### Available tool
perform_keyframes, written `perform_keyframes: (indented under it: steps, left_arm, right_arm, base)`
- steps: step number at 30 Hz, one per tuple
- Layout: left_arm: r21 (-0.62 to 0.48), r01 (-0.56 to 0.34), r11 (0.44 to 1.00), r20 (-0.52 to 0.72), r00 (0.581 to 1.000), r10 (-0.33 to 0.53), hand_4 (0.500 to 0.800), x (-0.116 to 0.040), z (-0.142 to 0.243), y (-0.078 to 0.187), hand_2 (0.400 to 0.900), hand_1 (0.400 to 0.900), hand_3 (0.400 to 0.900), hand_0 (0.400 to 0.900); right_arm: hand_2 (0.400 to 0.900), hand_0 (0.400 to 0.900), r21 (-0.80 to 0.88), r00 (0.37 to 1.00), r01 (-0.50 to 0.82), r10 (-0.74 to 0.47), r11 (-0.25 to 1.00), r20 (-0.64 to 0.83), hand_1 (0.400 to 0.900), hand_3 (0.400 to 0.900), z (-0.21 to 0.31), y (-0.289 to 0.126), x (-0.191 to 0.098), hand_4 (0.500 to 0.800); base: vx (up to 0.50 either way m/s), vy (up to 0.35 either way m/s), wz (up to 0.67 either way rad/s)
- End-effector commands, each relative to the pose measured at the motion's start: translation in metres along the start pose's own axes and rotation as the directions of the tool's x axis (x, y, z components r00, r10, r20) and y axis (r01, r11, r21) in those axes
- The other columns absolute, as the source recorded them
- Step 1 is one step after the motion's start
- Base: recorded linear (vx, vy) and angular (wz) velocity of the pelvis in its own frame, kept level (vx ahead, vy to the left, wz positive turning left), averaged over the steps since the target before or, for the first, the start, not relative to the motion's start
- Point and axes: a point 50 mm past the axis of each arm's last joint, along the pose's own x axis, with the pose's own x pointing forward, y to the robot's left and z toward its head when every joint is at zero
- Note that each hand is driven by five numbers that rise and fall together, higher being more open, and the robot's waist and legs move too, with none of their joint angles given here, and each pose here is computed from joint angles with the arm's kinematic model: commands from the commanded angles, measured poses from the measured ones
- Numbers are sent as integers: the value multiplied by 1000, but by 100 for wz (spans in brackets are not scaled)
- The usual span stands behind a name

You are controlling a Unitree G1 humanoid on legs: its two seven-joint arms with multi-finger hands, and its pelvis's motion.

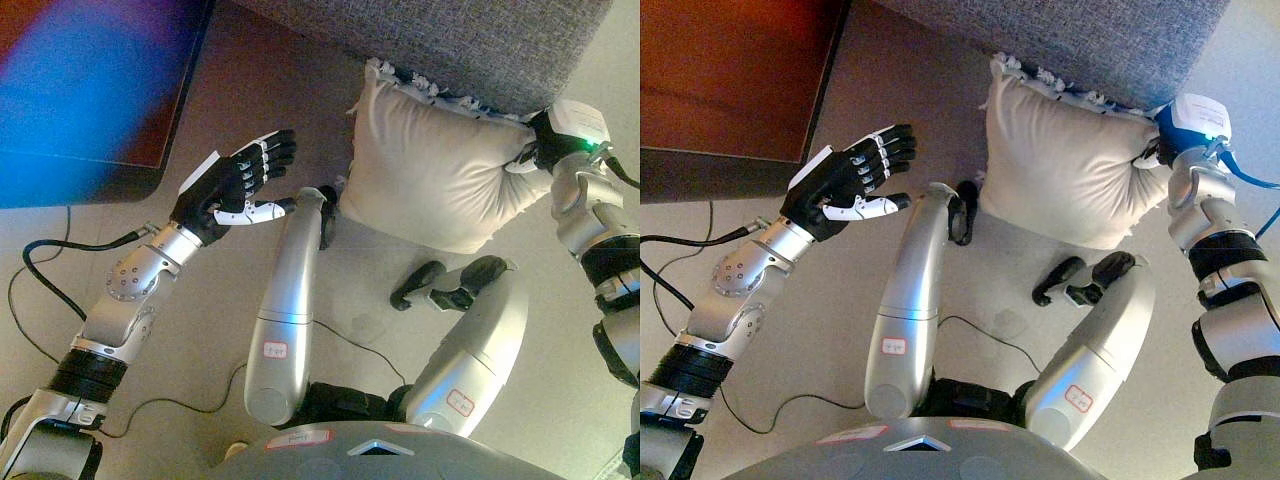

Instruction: Pick up the pillow and put it on the sofa.

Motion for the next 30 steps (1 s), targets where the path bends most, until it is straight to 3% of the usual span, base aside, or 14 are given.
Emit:
perform_keyframes:
  steps: [1,10,16,21,30]
  left_arm:
    - [25,41,999,197,979,-45,800,2,34,-6,900,900,900,900]
    - [-40,-37,999,168,985,43,800,1,26,-2,900,900,900,900]
    - [-124,-155,980,177,968,175,800,4,19,-2,900,900,900,900]
    - [-162,-210,964,175,955,238,800,8,16,-3,900,900,900,900]
    - [-208,-303,930,66,944,323,800,9,-3,-5,900,900,900,900]
  right_arm:
    - [400,400,7,980,201,-201,980,2,400,400,-12,-47,1,500]
    - [400,400,85,936,330,-338,940,103,400,400,11,-46,-7,500]
    - [400,400,142,865,413,-436,900,248,400,400,46,-34,-24,500]
    - [400,400,187,805,452,-489,872,335,400,400,63,-28,-39,500]
    - [400,400,285,727,498,-574,819,377,400,400,64,-29,-64,500]
  base:
    - [0,0,0]
    - [0,21,-9]
    - [-40,79,-26]
    - [-5,119,-25]
    - [28,107,-20]
